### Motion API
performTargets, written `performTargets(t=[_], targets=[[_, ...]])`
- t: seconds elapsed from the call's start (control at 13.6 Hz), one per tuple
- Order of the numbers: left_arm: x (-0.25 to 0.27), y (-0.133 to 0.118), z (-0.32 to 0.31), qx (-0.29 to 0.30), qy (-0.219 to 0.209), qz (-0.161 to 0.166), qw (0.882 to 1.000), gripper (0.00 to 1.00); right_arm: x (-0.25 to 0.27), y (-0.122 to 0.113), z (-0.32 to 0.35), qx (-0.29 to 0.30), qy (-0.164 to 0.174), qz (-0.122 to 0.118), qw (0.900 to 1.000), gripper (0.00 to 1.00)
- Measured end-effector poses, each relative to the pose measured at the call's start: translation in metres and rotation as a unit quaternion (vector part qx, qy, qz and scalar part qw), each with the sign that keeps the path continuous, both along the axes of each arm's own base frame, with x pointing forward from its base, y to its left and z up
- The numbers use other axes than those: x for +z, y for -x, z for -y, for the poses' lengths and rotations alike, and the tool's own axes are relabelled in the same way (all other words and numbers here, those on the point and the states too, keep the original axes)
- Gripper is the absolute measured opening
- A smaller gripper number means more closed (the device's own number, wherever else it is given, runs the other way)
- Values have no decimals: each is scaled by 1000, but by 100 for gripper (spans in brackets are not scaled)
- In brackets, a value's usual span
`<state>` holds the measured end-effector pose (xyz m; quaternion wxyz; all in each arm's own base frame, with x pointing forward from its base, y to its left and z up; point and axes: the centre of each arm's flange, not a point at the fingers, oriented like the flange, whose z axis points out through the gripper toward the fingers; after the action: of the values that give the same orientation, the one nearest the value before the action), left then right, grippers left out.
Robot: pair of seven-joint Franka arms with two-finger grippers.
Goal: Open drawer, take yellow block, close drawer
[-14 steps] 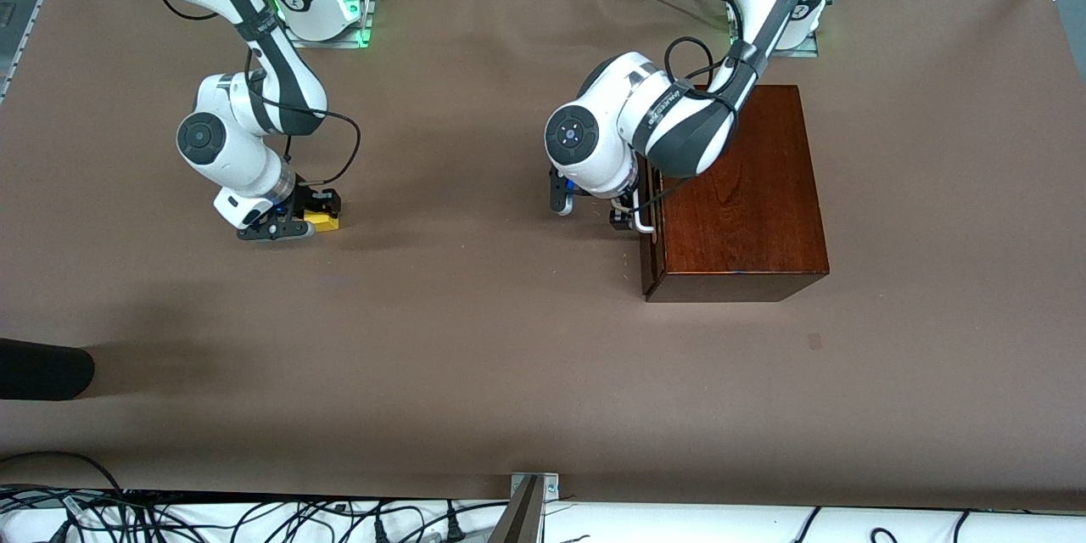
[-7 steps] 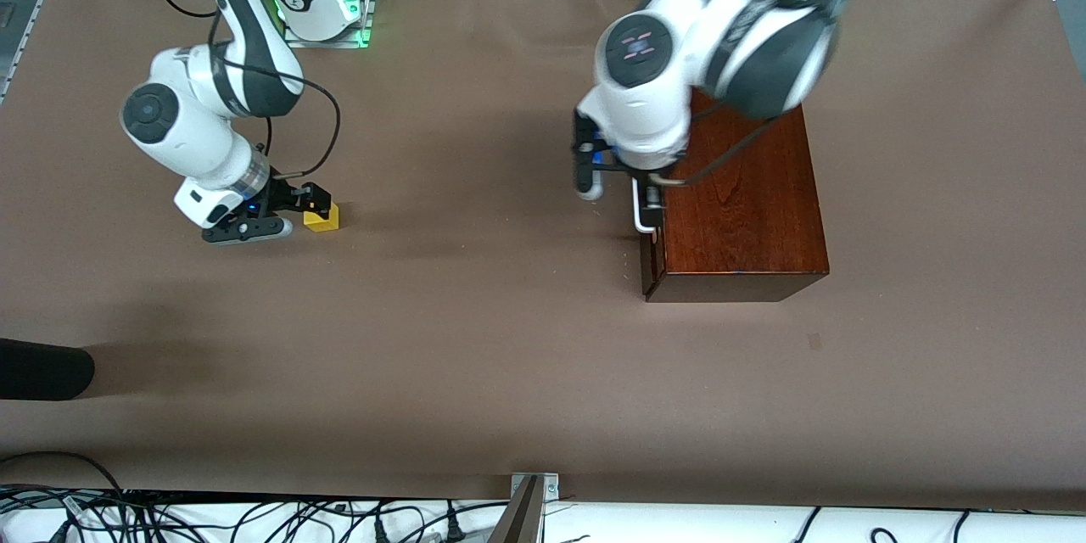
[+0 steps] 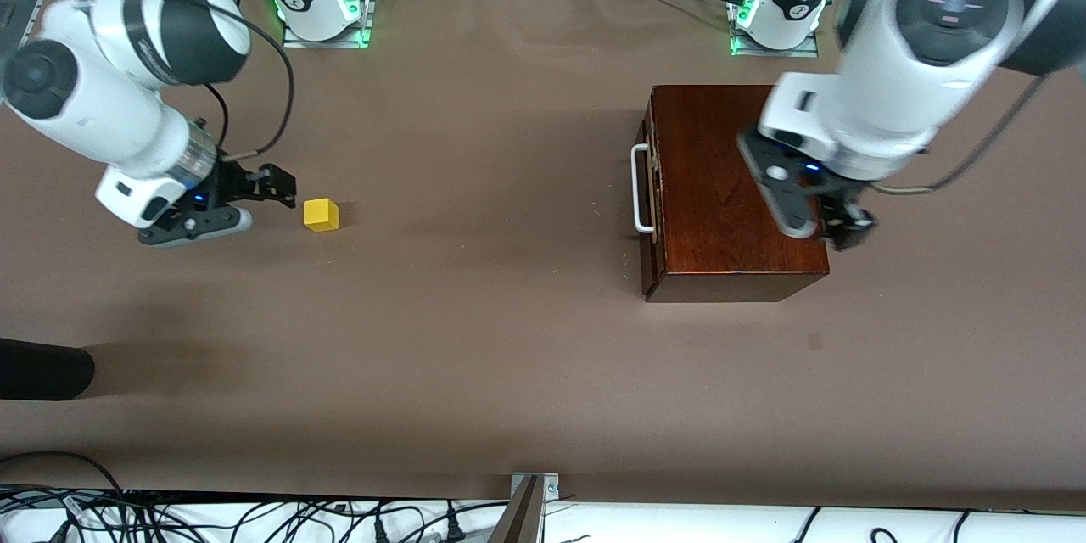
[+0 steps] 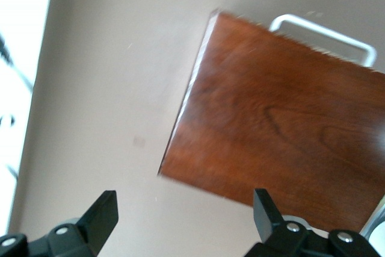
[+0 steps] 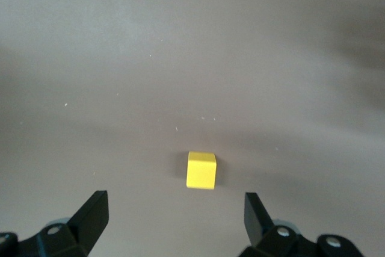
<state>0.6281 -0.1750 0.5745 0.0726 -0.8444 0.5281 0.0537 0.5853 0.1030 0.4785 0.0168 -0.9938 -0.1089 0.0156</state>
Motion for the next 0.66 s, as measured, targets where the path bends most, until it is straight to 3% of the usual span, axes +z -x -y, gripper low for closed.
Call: performTargets(t=[0.15,0.37,0.52,0.66], targets=[[0,-8,-42,90,1,1,996,100,37,13,2,2,2,-1,1000,100],[5,-11,-79,220,25,9,975,100,83,35,5,6,2,14,1000,100],[13,-9,-86,298,53,38,952,100,103,41,6,20,1,18,1000,100],[15,-5,-115,372,96,67,921,100,117,41,8,23,2,25,999,100]])
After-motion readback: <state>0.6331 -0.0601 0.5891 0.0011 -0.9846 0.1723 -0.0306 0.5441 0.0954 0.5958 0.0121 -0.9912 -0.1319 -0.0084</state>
